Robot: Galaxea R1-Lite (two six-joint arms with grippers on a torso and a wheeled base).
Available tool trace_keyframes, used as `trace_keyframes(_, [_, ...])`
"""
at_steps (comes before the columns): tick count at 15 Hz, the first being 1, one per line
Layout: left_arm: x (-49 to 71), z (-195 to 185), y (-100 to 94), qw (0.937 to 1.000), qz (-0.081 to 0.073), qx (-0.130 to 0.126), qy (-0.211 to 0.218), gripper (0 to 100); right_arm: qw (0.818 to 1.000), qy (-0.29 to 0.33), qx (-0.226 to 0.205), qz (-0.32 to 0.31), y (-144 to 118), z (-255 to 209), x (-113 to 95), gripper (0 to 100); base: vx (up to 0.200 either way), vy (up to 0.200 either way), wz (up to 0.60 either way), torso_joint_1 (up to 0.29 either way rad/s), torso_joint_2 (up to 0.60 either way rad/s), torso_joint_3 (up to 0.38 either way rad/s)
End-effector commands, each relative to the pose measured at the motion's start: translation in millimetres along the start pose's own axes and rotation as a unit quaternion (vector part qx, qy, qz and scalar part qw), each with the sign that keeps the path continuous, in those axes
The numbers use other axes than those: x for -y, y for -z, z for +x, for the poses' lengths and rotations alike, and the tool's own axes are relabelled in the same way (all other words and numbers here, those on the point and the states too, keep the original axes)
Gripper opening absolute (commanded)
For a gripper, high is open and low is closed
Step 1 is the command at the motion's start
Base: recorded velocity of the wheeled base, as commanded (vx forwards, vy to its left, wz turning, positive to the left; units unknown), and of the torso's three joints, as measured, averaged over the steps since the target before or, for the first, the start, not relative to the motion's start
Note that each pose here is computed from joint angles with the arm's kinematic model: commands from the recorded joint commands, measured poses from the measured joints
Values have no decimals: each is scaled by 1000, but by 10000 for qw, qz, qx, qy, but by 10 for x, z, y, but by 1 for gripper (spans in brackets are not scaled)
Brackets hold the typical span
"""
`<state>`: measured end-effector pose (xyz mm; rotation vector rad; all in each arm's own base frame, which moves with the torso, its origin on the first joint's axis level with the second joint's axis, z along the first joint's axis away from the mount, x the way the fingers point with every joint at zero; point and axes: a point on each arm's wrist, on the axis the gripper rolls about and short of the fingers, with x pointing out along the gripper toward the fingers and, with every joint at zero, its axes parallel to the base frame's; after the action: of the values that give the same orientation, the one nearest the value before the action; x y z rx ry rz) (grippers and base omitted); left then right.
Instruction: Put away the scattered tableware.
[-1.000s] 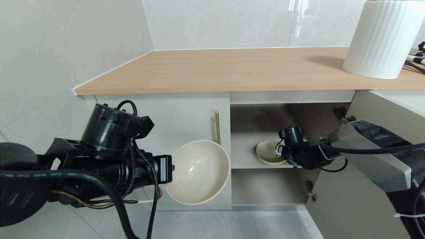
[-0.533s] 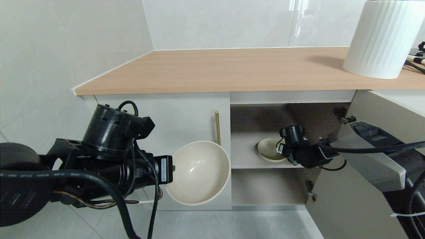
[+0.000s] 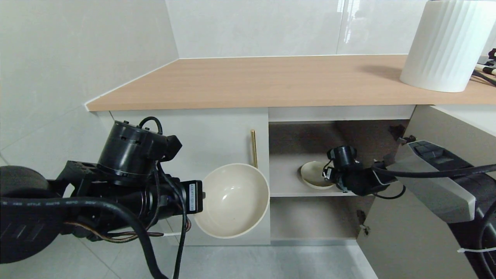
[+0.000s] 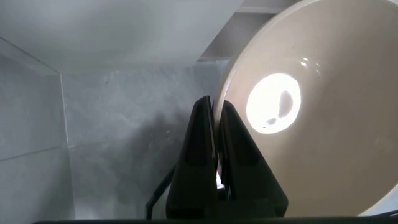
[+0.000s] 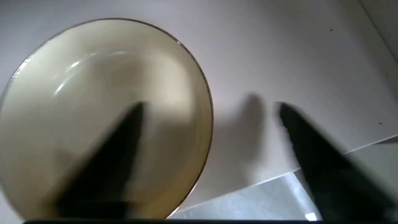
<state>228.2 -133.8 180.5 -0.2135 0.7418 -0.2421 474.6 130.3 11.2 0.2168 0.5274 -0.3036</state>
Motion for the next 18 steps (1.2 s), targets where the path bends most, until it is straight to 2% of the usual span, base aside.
trace_keyframes(1, [55,75,-16,10000,54,15,58,0,9998,-144,79,105,-253,-308,71,100,0,0,0,0,0,0])
trace_keyframes(2, [79,103,-39,9999,112,56,83,0,9996,-275,6,85,-284,-426,88,100,0,0,0,0,0,0])
trace_keyframes(3, [116,143,-50,9994,319,54,113,0,9975,-670,-210,-33,-323,-748,87,100,0,0,0,0,0,0])
trace_keyframes(4, [142,163,-27,9990,420,7,135,0,9961,-810,-338,-102,-321,-872,104,100,0,0,0,0,0,0])
trace_keyframes(5, [167,310,79,9968,764,-246,21,0,9890,-1216,-754,-362,-361,-1248,144,100,0,0,0,0,0,0])
trace_keyframes(6, [171,370,112,9953,910,-310,-69,0,9856,-1386,-875,-410,-399,-1395,145,100,0,0,0,0,0,0])
trace_keyframes(7, [222,508,175,9927,1125,-364,-217,0,9747,-1847,-1133,-550,-511,-1830,147,100,0,0,0,0,0,0])
trace_keyframes(8, [245,543,192,9926,1148,-337,-208,0,9701,-2006,-1222,-609,-535,-1997,157,100,0,0,0,0,0,0])
trace_keyframes(9, [265,610,253,9922,1183,-323,-220,0,9582,-2443,-1293,-735,-612,-2395,181,100,0,0,0,0,0,0])
trace_keyframes(11, [318,651,303,9915,1250,-334,-162,0,9477,-2760,-1337,-885,-626,-2718,174,100,0,0,0,0,0,0])
trace_keyframes(12, [402,676,364,9902,1347,-374,-57,0,9390,-2918,-1452,-1100,-564,-2907,142,100,0,0,0,0,0,0])
trace_keyframes(14, [474,707,403,9888,1434,-404,13,0,9297,-3014,-1603,-1384,-454,-3023,102,100,0,0,0,0,0,0])
trace_keyframes(18, [523,724,420,9888,1448,-349,95,0,9165,-2977,-1897,-1883,-175,-2963,-15,100,0,0,0,0,0,0])
